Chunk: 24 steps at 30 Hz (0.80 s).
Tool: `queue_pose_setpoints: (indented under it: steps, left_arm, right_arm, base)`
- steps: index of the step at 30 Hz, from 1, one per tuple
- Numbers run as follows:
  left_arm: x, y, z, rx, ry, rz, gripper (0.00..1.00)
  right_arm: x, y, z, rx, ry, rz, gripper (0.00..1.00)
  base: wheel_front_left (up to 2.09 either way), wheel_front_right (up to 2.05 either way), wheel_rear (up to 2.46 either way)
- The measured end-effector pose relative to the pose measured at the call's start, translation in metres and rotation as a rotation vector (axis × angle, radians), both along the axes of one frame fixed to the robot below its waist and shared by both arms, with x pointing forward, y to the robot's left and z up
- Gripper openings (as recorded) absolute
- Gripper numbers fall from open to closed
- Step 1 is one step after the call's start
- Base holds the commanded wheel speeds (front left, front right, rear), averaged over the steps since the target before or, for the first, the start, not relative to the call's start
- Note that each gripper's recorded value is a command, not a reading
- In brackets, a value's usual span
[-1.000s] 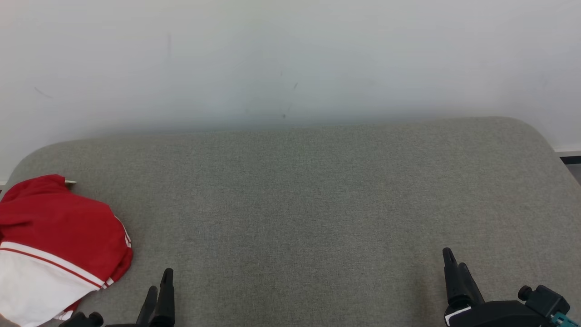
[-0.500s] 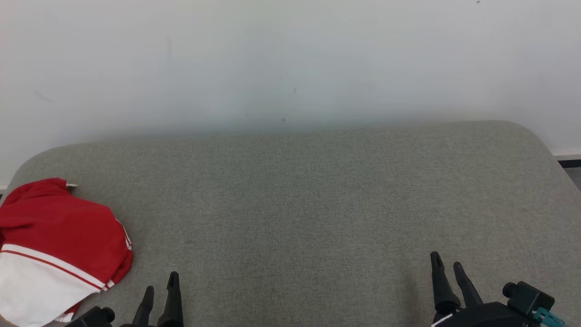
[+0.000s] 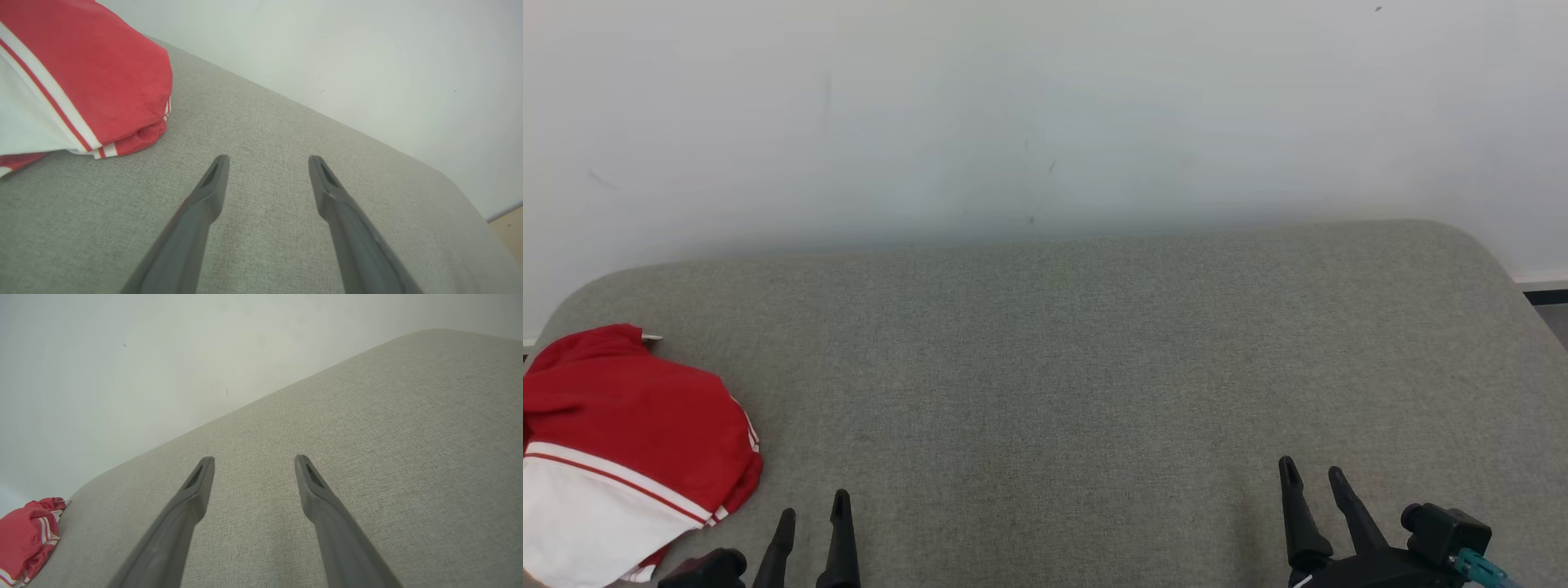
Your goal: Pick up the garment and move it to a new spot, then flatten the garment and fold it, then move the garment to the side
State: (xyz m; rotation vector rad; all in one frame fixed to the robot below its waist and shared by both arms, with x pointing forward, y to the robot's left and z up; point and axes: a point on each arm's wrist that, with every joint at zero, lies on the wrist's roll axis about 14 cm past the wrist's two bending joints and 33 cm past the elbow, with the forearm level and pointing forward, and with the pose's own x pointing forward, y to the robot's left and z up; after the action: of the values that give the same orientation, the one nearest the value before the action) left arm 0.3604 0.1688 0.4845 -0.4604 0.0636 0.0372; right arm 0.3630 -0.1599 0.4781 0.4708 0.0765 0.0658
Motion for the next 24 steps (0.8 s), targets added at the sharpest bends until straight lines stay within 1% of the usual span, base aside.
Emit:
queue_pose_setpoints:
  steps: [24]
  left_arm:
    - [-0.001, 0.001, 0.013, 0.262, -0.071, -0.006, 1.00]
  right_arm:
    - [-0.001, 0.014, 0.006, -0.253, -0.067, 0.072, 1.00]
  base:
    - [0.00, 0.00, 0.00]
